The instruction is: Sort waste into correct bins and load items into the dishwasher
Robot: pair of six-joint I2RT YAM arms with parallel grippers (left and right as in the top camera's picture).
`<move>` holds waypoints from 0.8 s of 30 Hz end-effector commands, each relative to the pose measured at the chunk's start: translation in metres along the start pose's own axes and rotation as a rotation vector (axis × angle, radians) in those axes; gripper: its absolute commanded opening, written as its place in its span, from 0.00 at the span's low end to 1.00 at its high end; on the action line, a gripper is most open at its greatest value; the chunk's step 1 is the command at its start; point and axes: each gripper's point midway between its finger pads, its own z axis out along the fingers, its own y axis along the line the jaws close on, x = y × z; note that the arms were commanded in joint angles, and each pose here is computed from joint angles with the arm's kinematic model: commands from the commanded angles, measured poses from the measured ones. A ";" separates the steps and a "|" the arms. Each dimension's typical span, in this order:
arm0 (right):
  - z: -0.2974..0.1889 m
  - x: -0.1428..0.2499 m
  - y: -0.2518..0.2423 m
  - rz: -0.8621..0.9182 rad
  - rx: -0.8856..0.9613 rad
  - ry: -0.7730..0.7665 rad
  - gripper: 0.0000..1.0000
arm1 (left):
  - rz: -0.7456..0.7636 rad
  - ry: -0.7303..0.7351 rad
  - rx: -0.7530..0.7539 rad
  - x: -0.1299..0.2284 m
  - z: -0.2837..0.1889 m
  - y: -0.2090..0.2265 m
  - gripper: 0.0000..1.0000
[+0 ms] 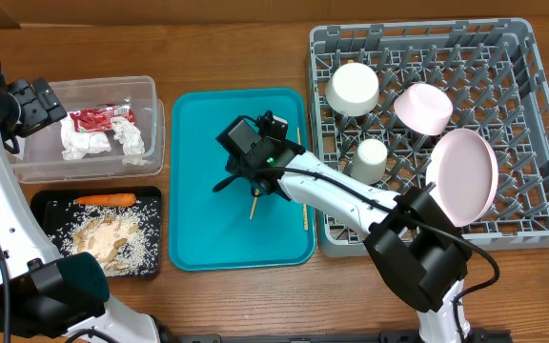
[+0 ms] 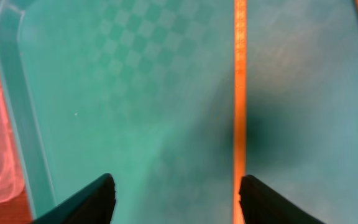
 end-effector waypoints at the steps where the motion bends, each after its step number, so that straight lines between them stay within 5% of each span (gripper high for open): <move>1: -0.001 -0.015 -0.004 -0.034 0.040 -0.072 0.61 | 0.009 -0.038 -0.008 -0.004 -0.012 0.004 1.00; 3: -0.002 -0.019 -0.011 -0.039 0.074 -0.097 0.43 | 0.010 -0.038 -0.008 -0.004 -0.012 0.004 1.00; 6: -0.002 -0.019 -0.013 -0.025 0.083 -0.099 0.34 | 0.009 -0.038 -0.008 -0.004 -0.012 0.004 1.00; 24: 0.032 -0.025 -0.030 0.015 0.152 -0.200 0.34 | 0.009 -0.038 -0.008 -0.004 -0.012 0.004 1.00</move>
